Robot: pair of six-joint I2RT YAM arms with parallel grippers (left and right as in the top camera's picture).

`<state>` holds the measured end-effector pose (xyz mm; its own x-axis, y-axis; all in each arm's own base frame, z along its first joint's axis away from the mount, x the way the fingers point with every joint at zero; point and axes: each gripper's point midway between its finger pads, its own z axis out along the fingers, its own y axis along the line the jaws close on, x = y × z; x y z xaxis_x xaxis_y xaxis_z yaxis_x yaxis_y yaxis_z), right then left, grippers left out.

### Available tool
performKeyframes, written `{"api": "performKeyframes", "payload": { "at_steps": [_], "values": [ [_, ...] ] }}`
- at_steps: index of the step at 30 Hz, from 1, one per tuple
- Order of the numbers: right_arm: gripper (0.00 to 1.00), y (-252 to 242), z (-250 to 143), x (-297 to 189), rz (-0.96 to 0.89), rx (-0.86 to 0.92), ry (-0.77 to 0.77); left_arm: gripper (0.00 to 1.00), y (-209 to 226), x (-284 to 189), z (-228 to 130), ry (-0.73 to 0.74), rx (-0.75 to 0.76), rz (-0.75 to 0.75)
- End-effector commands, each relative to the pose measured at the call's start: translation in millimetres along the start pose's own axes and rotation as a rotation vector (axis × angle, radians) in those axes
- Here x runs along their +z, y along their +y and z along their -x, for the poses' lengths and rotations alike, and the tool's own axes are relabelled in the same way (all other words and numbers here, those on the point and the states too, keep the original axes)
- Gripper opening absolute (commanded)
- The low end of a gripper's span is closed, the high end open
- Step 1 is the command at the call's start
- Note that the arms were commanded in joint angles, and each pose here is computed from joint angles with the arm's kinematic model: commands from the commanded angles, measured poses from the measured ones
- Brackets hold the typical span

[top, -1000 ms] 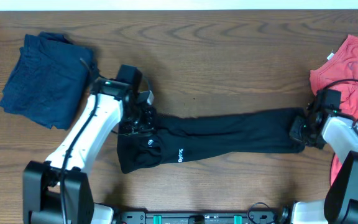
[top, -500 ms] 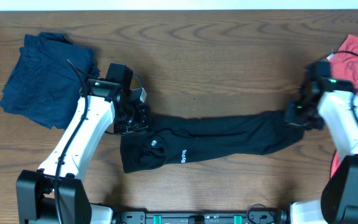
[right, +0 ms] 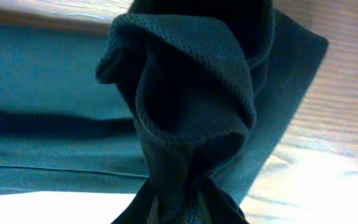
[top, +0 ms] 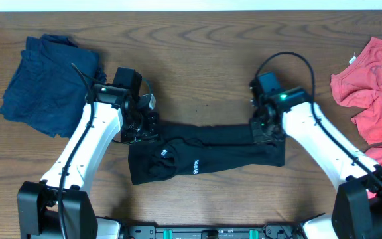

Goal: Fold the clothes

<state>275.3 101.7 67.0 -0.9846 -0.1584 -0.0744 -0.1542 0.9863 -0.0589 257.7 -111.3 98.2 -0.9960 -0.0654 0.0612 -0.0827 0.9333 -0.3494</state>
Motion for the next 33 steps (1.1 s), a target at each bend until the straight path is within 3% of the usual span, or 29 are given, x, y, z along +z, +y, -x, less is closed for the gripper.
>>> {"api": "performKeyframes", "payload": {
  "at_steps": [1, 8, 9, 10, 12, 20, 24, 28, 33],
  "values": [
    [0.16, 16, -6, 3, 0.024, -0.017, 0.010, 0.19, -1, -7, 4, -0.026, 0.011, 0.002],
    [0.20, 40, -9, 1, 0.073, -0.072, 0.001, 0.19, -1, -7, 4, -0.026, 0.012, 0.002],
    [0.24, 42, -9, 1, 0.078, -0.077, 0.001, 0.19, -1, -7, 4, -0.026, 0.012, 0.002],
    [0.37, 45, -10, 1, 0.091, -0.081, 0.003, 0.19, -1, -7, 4, -0.026, 0.011, 0.002],
    [0.50, 51, -11, 0, 0.115, -0.086, 0.007, 0.19, -1, -7, 4, -0.026, 0.012, 0.002],
    [0.51, 50, -5, 0, 0.106, -0.088, -0.019, 0.21, 0, -7, 1, -0.012, 0.006, 0.009],
    [0.52, 27, -1, 1, -0.026, -0.070, -0.044, 0.42, 15, -7, -3, -0.001, -0.006, 0.090],
    [0.55, 24, 2, 1, -0.039, -0.067, -0.053, 0.63, 22, -6, -7, 0.009, -0.012, 0.124],
    [0.60, 24, 3, 1, -0.035, -0.062, -0.059, 0.78, 35, 3, -8, 0.005, -0.015, 0.176]
  ]
}}
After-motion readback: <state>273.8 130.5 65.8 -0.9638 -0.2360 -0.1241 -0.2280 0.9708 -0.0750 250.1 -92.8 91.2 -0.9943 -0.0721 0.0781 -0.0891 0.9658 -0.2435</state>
